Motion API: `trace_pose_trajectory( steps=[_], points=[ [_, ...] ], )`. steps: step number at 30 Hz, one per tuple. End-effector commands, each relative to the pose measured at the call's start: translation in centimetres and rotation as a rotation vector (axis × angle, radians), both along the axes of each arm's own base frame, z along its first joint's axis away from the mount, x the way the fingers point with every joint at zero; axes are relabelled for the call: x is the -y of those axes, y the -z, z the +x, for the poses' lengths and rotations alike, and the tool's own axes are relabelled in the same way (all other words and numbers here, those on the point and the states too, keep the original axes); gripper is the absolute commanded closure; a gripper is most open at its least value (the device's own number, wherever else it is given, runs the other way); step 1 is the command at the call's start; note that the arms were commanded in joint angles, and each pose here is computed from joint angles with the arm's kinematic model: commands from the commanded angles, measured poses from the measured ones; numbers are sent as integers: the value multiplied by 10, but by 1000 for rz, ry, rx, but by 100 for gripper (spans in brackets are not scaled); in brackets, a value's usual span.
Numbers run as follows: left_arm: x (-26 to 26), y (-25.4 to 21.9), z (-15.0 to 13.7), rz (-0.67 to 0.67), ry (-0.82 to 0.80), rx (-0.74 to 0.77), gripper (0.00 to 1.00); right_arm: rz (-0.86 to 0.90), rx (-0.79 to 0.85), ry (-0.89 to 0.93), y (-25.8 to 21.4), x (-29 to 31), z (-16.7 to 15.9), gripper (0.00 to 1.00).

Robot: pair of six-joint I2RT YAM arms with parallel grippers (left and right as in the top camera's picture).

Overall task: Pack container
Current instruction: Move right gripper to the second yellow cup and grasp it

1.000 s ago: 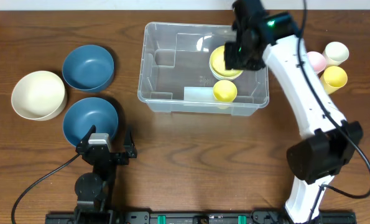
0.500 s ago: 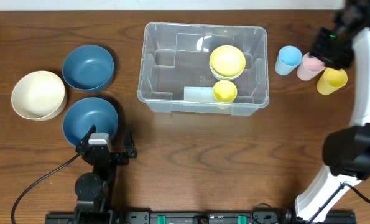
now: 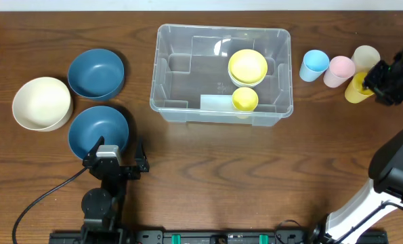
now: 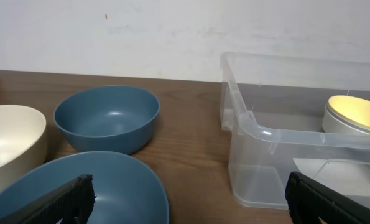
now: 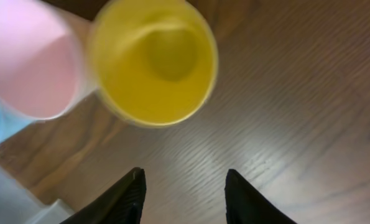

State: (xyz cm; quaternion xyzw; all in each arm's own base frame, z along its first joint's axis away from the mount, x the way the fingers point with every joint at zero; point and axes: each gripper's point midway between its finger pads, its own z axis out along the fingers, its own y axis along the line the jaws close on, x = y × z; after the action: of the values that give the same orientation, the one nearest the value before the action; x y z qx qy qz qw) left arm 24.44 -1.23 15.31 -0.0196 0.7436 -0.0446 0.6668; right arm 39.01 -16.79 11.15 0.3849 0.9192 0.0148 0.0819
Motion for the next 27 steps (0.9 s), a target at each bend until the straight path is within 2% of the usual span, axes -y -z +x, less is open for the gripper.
trace_pose_trajectory(
  steps=[1,8,13,15,20,27],
  points=[
    [-3,17,-1,-1,-14,-50,2,-16,0,59,14,14,-6,58],
    [-3,17,-1,-1,-14,-50,2,-38,50,73,39,26,4,59],
    [-3,17,-1,-1,-14,-50,2,-27,25,67,62,25,7,61],
    [-3,17,-1,-1,-14,-50,2,-15,-1,67,74,24,5,66],
    [-3,17,-1,-1,-14,-50,2,11,-58,68,94,20,-2,99],
    [-3,17,-1,-1,-14,-50,2,27,-90,90,80,14,-15,100]
  ],
)
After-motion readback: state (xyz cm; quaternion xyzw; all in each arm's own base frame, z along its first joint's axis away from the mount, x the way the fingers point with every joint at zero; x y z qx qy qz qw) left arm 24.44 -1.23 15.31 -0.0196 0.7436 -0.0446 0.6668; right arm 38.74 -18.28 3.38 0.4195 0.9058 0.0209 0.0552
